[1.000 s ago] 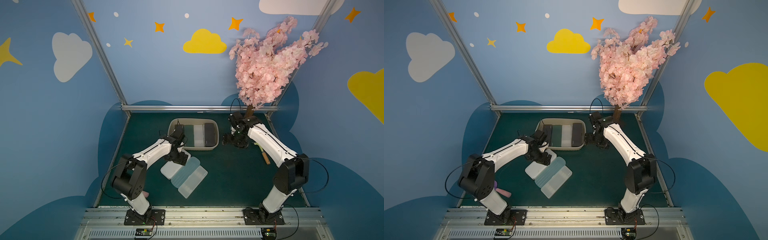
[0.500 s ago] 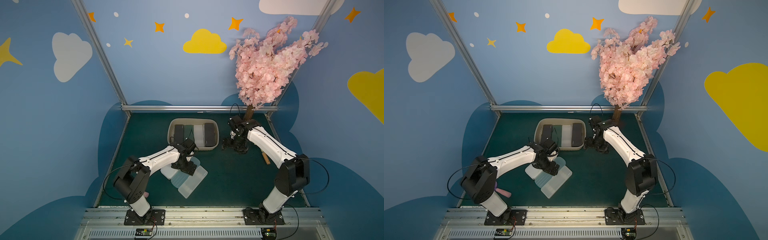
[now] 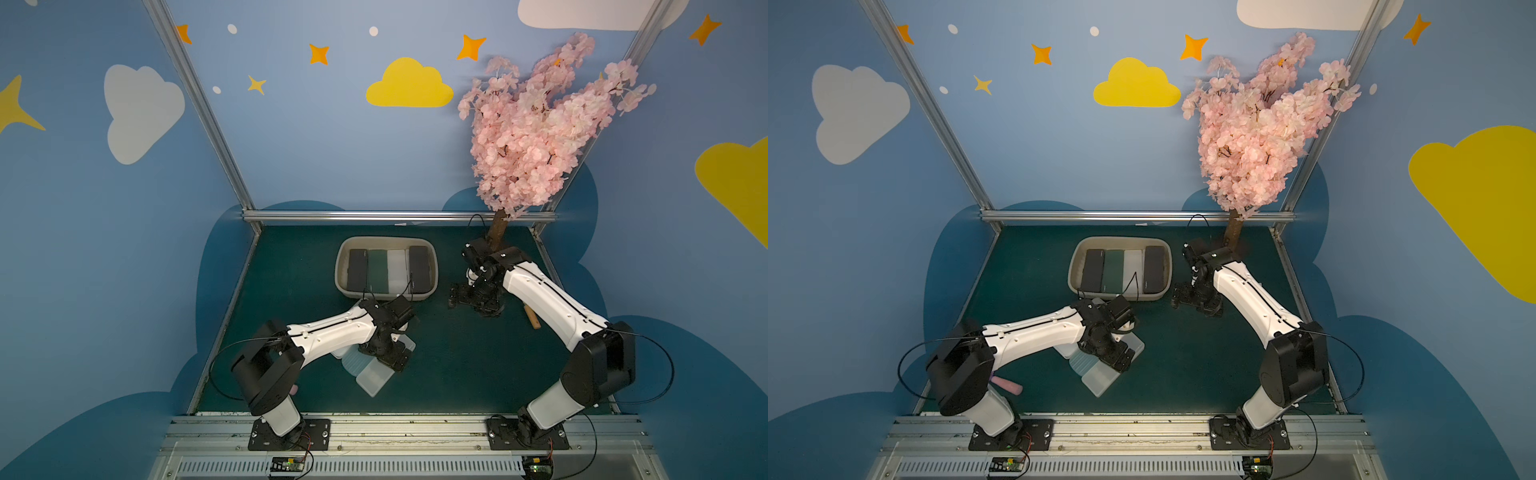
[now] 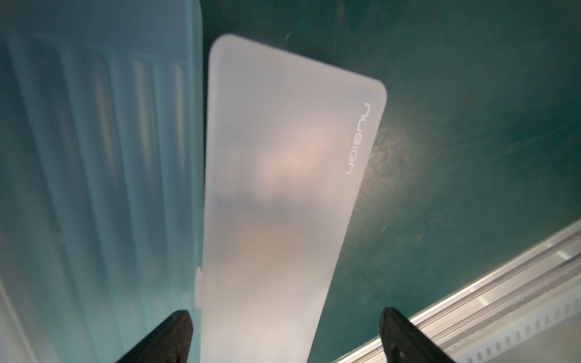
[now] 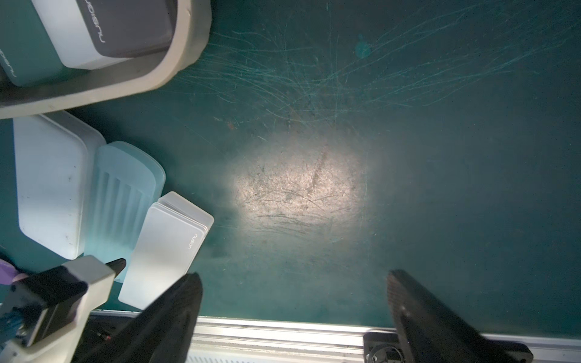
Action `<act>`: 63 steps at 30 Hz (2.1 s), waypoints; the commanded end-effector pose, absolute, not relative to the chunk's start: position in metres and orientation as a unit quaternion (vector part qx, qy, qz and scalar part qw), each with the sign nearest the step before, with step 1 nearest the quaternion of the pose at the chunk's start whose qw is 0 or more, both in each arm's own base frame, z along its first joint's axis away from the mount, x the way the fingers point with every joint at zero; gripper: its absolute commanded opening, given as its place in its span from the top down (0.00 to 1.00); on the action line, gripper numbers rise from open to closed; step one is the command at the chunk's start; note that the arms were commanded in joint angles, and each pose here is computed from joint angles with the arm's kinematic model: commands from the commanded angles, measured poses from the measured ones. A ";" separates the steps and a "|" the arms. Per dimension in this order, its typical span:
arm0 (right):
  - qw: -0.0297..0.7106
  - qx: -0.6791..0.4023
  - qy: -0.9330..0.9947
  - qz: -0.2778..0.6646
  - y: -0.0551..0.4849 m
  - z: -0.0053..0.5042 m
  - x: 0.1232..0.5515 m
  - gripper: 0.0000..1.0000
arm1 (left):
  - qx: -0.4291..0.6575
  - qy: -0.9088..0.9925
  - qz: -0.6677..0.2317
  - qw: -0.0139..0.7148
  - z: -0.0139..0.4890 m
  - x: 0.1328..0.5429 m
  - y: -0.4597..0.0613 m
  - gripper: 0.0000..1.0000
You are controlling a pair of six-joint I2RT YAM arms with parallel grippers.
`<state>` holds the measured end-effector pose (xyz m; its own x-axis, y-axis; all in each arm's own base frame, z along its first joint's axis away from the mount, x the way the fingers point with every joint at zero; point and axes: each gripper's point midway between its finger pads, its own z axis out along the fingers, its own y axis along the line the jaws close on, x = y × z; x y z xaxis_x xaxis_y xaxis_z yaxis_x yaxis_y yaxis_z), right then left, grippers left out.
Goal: Put the pencil case into the storage box
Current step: Pick up the pencil case from the center of the board.
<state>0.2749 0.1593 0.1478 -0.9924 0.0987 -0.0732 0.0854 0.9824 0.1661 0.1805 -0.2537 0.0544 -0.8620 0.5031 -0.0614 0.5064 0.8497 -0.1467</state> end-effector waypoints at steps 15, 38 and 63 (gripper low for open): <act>0.039 0.037 0.996 0.074 0.149 0.153 0.268 0.04 | 0.263 0.964 -0.037 0.019 0.040 0.177 -0.268 0.06; 0.040 0.037 0.995 0.078 0.146 0.156 0.276 0.03 | 0.279 0.960 -0.004 -0.010 0.019 0.159 -0.264 0.09; 0.035 0.032 0.996 0.077 0.149 0.154 0.282 0.04 | 0.239 0.970 0.029 0.033 0.031 0.176 -0.242 0.05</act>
<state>0.2815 0.1508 0.1509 -0.9944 0.0777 -0.0714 0.0653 0.9847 0.1615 0.1819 -0.2482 0.0429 -0.8713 0.4825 -0.0895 0.4779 0.8757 0.0685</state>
